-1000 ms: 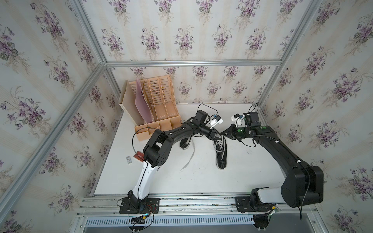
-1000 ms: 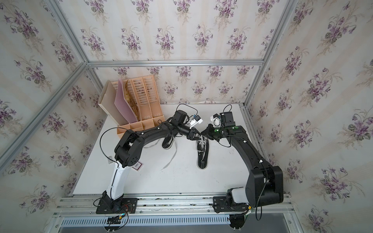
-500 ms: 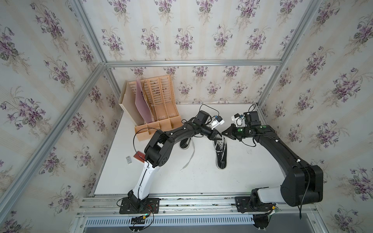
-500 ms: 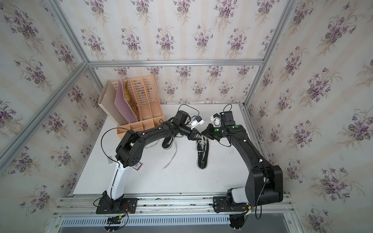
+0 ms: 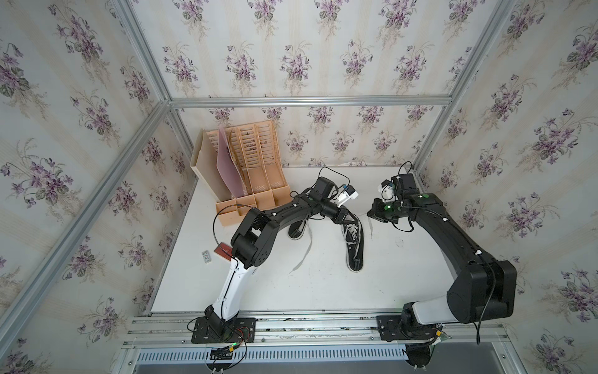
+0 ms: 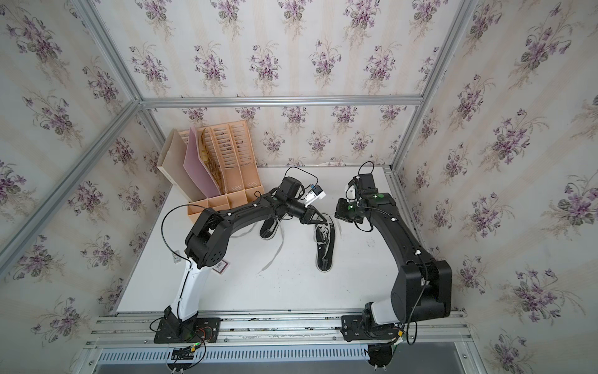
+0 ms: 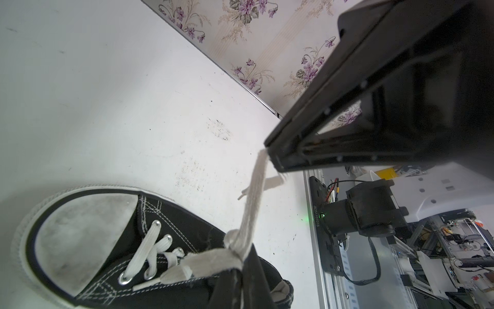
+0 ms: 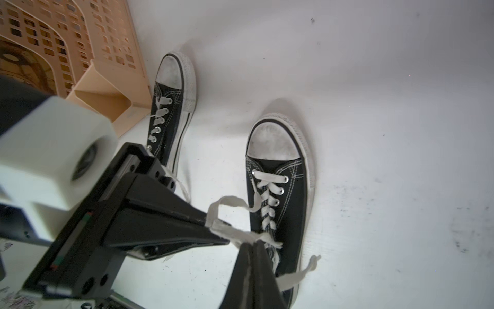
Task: Tie the shoes
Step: Cross the shoelace with the shoelace.
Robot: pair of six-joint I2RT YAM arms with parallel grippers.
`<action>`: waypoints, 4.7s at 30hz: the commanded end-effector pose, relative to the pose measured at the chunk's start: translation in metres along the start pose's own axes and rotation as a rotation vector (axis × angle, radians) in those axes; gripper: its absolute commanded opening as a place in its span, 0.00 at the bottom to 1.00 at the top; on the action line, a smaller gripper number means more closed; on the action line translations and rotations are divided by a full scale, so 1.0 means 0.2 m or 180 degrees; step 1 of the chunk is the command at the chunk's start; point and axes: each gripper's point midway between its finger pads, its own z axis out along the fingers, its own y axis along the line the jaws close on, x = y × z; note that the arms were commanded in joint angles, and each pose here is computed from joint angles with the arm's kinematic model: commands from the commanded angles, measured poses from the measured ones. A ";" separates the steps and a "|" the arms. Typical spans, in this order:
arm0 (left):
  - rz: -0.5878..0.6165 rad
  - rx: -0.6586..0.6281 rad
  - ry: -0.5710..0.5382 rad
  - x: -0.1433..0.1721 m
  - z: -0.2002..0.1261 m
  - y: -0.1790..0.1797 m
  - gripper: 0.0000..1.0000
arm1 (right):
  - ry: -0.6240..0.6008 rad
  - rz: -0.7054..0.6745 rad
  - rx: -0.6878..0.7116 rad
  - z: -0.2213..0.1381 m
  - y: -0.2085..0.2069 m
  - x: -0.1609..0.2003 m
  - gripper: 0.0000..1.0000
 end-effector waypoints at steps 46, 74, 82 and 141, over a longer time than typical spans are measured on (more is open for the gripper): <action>-0.0066 0.0055 -0.0150 -0.03 -0.01 0.06 0.45 | -0.0466 -0.0842 -0.0395 0.08 0.24 -0.15 0.00; -0.0109 0.0032 -0.0036 -0.02 0.03 0.08 0.07 | -0.0702 -0.0982 -0.0171 0.10 0.21 -0.25 0.00; -0.0165 0.0042 -0.0096 -0.04 0.01 0.07 0.03 | -0.0884 -0.1081 -0.0164 0.21 0.20 -0.40 0.12; -0.0325 -0.0006 -0.0194 -0.05 -0.04 0.13 0.01 | -0.0063 -0.0367 -0.0963 0.44 0.04 0.20 0.32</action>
